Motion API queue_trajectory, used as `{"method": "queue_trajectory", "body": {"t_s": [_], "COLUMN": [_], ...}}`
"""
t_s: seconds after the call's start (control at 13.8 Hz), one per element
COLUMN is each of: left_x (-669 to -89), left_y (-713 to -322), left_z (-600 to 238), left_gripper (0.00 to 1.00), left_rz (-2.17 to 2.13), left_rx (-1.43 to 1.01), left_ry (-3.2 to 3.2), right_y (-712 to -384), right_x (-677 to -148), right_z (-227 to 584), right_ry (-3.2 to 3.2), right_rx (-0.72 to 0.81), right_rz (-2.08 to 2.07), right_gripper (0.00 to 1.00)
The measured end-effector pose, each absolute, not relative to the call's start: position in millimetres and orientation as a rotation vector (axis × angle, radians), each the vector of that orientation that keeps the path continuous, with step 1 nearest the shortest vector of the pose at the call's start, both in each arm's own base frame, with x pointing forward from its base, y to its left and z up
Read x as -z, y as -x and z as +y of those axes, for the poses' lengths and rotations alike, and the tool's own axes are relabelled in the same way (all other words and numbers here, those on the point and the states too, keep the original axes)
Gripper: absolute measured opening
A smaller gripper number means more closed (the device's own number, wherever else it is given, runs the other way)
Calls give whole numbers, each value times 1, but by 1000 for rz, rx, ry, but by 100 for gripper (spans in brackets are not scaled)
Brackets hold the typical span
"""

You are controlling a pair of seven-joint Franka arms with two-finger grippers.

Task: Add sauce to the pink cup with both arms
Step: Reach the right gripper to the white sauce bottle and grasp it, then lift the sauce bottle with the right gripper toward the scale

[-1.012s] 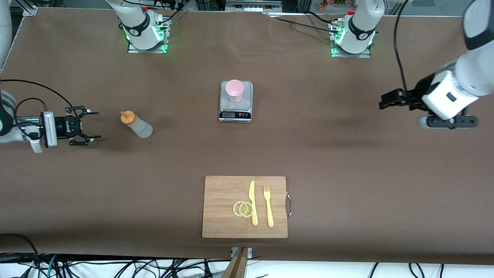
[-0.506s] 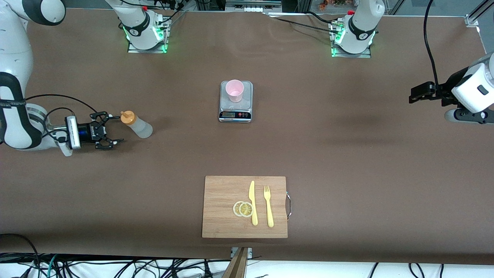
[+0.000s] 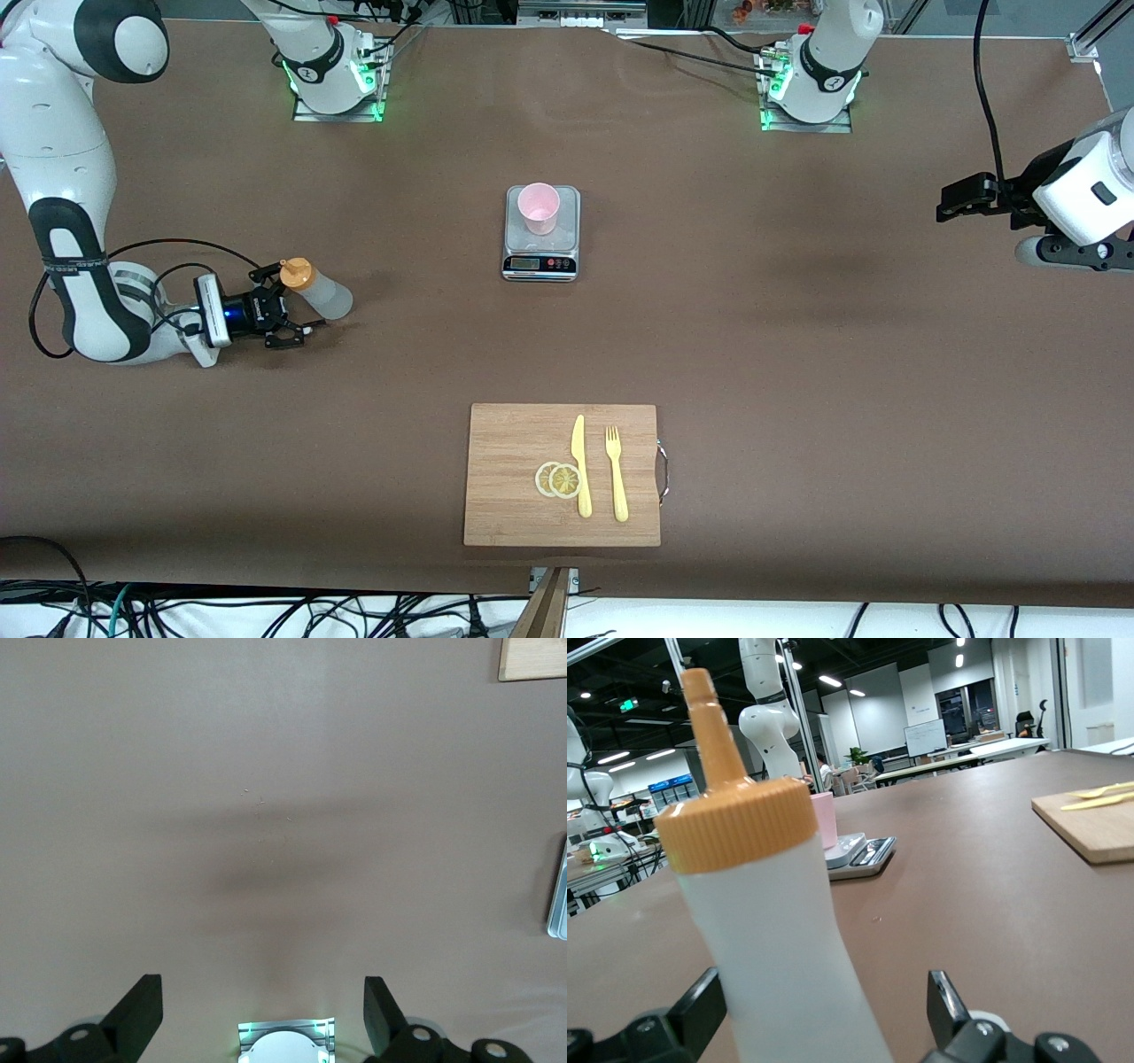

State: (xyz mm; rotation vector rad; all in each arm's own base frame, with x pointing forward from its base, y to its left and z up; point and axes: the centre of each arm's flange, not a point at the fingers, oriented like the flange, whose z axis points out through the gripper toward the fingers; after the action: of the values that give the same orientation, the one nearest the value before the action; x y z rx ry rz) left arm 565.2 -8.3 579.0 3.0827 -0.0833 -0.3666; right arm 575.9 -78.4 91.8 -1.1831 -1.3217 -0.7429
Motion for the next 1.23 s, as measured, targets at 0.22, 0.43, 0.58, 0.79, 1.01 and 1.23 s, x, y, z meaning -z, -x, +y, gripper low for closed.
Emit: {"method": "queue_trajectory", "body": {"t_s": [0.22,0.43,0.58,0.79,1.01,1.23], "left_x": [-577,-573,-572,-573,-573,-573], "left_y": [-565,-567,-568,-568,-568,-568], "left_z": [-10,-11,-12,-14,-14,-13], "left_gripper": [100,100,100,100,100,100], "left_rz": [-88,-91,-95,-99,-98,-98], "left_rx": [373,382,383,380,380,379], "left_ry": [-3082,-3081,-3080,-3081,-3081,-3081], "right_y": [-587,-589,-589,-588,-587,-587], "right_x": [-100,-101,-101,-100,-99,-99], "right_z": [-58,-43,-37,-31,-23,-21], "right_ry": [1149,1125,1114,1101,1089,1086], "right_rx": [731,713,704,693,681,677], "right_rz": [-1361,-1373,-1376,-1377,-1381,-1383], "right_gripper": [100,100,100,99,93,59]}}
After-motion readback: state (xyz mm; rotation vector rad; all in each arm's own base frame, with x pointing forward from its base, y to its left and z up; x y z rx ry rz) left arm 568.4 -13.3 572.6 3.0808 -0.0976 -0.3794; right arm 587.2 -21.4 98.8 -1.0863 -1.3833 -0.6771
